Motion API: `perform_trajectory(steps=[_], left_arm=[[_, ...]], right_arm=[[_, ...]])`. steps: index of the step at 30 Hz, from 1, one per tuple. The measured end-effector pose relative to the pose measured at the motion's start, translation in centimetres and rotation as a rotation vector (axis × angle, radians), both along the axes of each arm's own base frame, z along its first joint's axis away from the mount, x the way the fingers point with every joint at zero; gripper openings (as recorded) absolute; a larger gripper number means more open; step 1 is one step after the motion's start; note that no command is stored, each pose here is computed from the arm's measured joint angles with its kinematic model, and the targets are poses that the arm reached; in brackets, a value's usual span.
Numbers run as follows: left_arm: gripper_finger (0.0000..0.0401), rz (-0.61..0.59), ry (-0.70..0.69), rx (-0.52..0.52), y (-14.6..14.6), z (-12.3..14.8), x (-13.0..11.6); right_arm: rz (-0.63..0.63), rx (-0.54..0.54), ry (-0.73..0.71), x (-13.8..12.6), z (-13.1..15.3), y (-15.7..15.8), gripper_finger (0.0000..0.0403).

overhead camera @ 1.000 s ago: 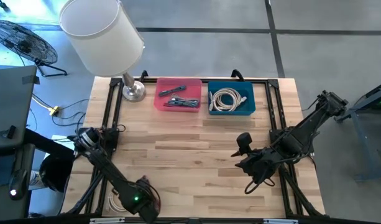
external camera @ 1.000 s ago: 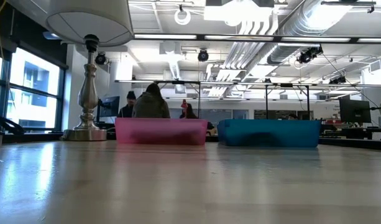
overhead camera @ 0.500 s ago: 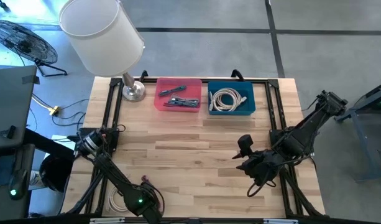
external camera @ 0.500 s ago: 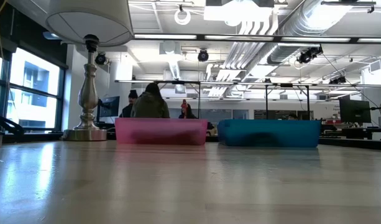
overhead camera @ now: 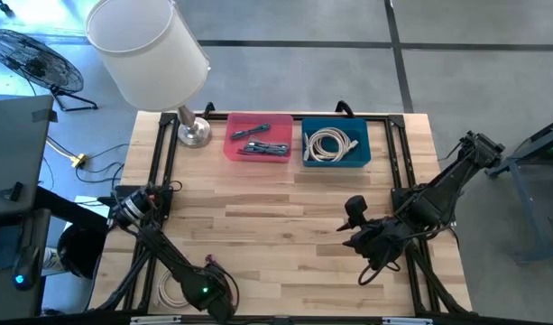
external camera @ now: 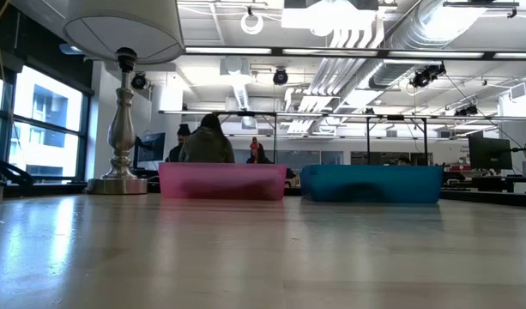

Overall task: Pick & Place USB Port
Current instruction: Put the brown HDMI cable into the blue bin

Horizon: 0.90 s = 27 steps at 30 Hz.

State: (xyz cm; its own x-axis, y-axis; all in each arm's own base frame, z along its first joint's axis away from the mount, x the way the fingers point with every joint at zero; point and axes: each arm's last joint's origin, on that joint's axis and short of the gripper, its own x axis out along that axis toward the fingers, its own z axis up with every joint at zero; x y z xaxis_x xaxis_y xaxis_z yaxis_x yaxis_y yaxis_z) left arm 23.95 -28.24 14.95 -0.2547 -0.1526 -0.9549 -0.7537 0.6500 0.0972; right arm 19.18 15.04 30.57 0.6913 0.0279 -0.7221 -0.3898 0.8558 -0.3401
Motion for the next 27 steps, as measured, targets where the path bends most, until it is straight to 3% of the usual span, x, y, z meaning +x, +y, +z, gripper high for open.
perform_trajectory(steps=[6,8,11,17,19,22,27], left_arm=[[0.0146,-0.015,0.002,-0.024,0.6,-1.5,-0.6],[0.0118,-0.05,-0.003,-0.009,0.8,-1.7,-0.7],[0.0034,-0.118,-0.044,0.017,1.0,-1.8,-0.7],[0.0021,-0.183,-0.055,0.013,0.7,-1.1,-0.4],[0.002,-0.215,-0.089,0.038,0.4,0.1,-0.1],[0.002,-0.246,-0.166,0.167,0.5,2.4,0.6],[0.0019,-0.278,-0.249,0.279,0.7,9.2,0.9]], right_arm=[[-0.005,0.015,0.004,0.0,0.0,0.0,0.0181],[-0.004,0.019,0.004,0.0,0.0,0.0,0.0181],[-0.008,0.029,0.001,0.0,0.0,0.1,0.0181],[-0.006,0.013,-0.019,-0.3,0.1,0.5,0.0181],[-0.006,0.012,-0.026,-0.3,0.1,0.5,0.0181],[-0.002,0.017,-0.036,-0.2,0.2,0.6,0.0181],[0.002,0.022,-0.05,-0.1,0.3,0.7,0.0181]])
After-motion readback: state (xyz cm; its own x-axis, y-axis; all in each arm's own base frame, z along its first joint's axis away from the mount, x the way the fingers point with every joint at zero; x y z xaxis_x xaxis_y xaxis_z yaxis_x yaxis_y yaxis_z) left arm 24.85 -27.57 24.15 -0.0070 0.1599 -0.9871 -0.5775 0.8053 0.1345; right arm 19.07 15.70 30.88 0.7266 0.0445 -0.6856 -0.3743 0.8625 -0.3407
